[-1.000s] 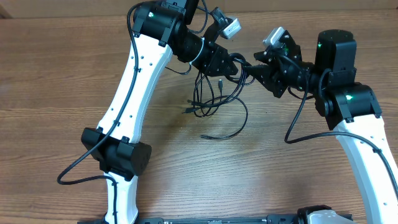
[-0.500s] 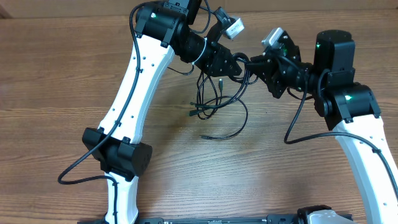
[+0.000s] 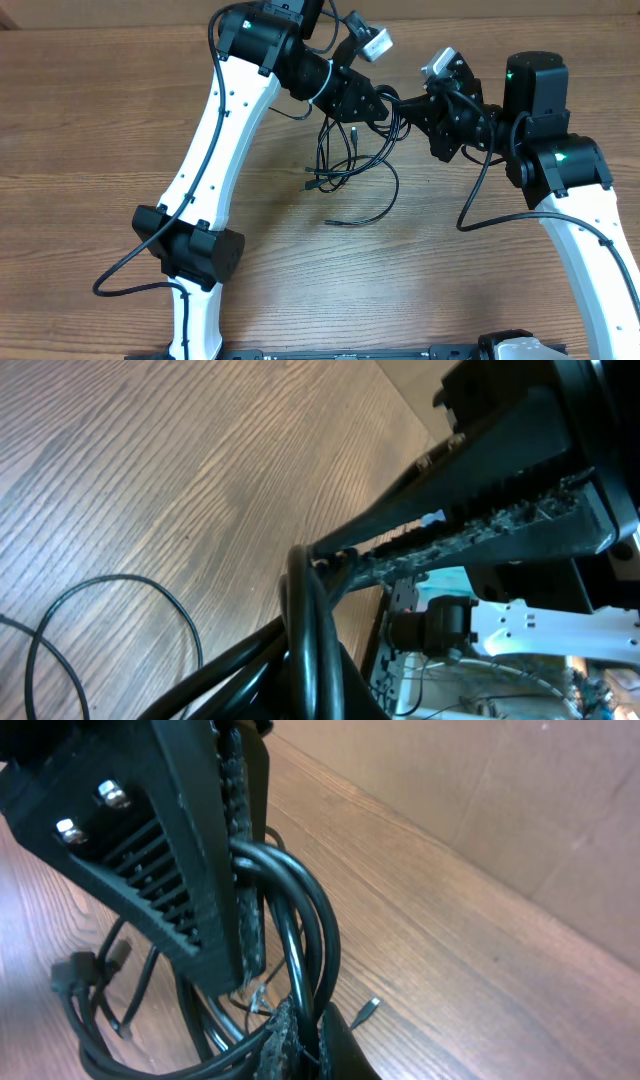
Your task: Untangle cables
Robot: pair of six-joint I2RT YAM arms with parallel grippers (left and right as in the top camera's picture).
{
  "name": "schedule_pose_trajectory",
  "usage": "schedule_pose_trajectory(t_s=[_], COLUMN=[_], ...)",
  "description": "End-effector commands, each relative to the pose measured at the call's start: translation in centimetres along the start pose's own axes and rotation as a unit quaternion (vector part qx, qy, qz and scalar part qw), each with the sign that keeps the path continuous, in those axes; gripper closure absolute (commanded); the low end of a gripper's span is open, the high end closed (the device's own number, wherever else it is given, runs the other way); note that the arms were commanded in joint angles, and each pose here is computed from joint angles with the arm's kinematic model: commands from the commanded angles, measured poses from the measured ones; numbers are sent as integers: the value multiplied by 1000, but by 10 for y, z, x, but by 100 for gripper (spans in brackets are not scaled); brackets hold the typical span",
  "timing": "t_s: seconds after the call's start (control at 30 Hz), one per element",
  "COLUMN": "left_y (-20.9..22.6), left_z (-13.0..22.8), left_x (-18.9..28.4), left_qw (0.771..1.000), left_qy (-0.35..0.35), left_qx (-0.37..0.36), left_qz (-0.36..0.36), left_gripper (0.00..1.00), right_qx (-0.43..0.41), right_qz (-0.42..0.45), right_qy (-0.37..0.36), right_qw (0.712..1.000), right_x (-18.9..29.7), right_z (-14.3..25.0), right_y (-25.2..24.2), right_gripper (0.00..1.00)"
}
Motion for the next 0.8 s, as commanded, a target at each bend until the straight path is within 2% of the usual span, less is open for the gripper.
schedule_pose_trajectory(t_s=[0.0,0.27,0.37,0.6,0.63,0.77], left_y=[9,39,44,42,41,32], left_z=[-1,12,15,16,16,16], left_x=[25,67,76,74,71,58], left_qw=[999,988,986,987,988,994], left_qy=[-34,-68,-75,-70,-66,-39], left_qx=[40,134,143,137,129,98], left_qz=[-6,-42,-50,-47,-46,-42], left_gripper=[95,95,96,96,96,96], right_qx=[-45,-149,-174,-170,-169,-152], right_qz=[15,29,45,47,47,47], right_qy=[-1,-12,-13,-17,-18,-22], right_qw=[999,988,984,984,984,987], right_x=[5,6,6,6,6,6], right_z=[-3,-5,-5,-6,-6,-8], right_y=[-4,-7,-10,-11,-11,-11], right_gripper=[96,96,96,95,91,60])
Point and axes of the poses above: each gripper's point midway between its finger pads, its own x axis back along the fingers, its own y axis along the line the jaws close on, z = x × y, the point moved 9 cm from there along x, back along the fingers, and after that the axes turned 14 degrees about -x, right-handed, at the moved point
